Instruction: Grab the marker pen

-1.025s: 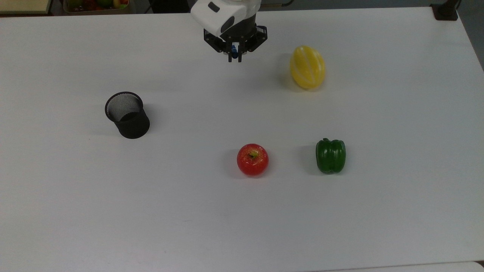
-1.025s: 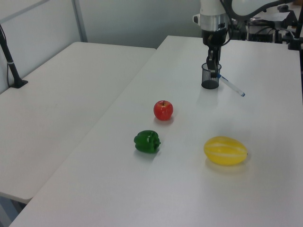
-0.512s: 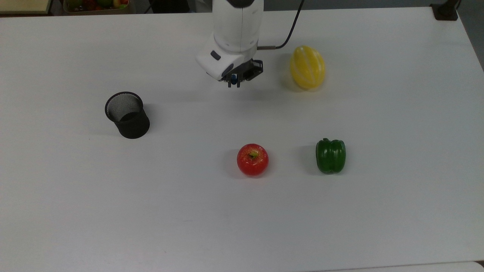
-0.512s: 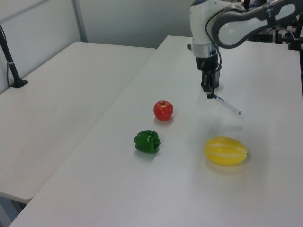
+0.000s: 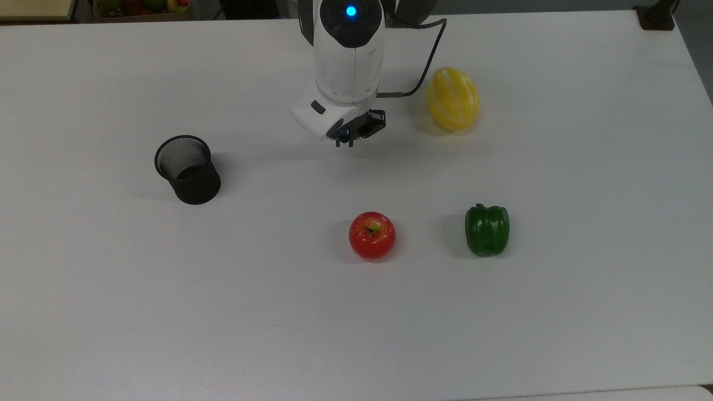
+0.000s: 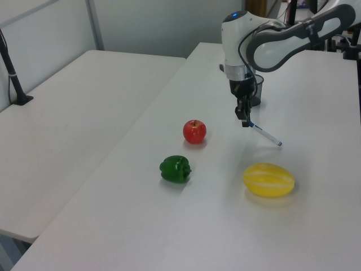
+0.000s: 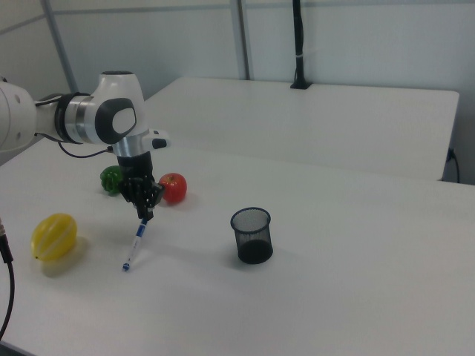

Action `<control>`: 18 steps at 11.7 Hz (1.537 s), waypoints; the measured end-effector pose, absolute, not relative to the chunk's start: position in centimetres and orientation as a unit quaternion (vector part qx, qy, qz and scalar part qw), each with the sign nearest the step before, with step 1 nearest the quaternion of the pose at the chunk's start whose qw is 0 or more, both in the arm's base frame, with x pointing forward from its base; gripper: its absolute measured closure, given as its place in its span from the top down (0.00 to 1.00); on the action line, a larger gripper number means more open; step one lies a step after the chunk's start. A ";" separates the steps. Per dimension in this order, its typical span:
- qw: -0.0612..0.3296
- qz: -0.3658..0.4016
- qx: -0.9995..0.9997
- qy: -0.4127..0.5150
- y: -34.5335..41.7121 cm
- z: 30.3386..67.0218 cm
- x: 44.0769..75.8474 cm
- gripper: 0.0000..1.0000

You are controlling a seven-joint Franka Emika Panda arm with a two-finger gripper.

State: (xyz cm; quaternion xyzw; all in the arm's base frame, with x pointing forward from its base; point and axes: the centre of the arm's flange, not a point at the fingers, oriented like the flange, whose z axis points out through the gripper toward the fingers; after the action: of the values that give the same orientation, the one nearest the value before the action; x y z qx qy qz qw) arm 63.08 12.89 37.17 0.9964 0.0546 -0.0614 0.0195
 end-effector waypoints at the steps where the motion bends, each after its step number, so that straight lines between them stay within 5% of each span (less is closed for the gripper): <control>1: 0.019 -0.061 0.996 0.054 12.8 37.1 63.1 0.23; 3: 0.019 -0.061 0.997 0.054 12.8 37.1 63.2 0.35; 7: 0.025 -0.057 0.996 0.057 12.8 37.3 63.3 0.93; 8: 0.025 -0.054 0.997 0.057 12.8 37.6 63.4 1.00; 13: 0.036 -0.006 0.998 0.053 11.6 43.5 64.0 1.00; 18: 0.041 -0.003 0.999 0.006 5.8 55.3 59.1 1.00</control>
State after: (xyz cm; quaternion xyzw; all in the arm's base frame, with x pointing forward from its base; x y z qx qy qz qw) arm 59.07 5.80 55.26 0.9992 0.0063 -0.0032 0.0405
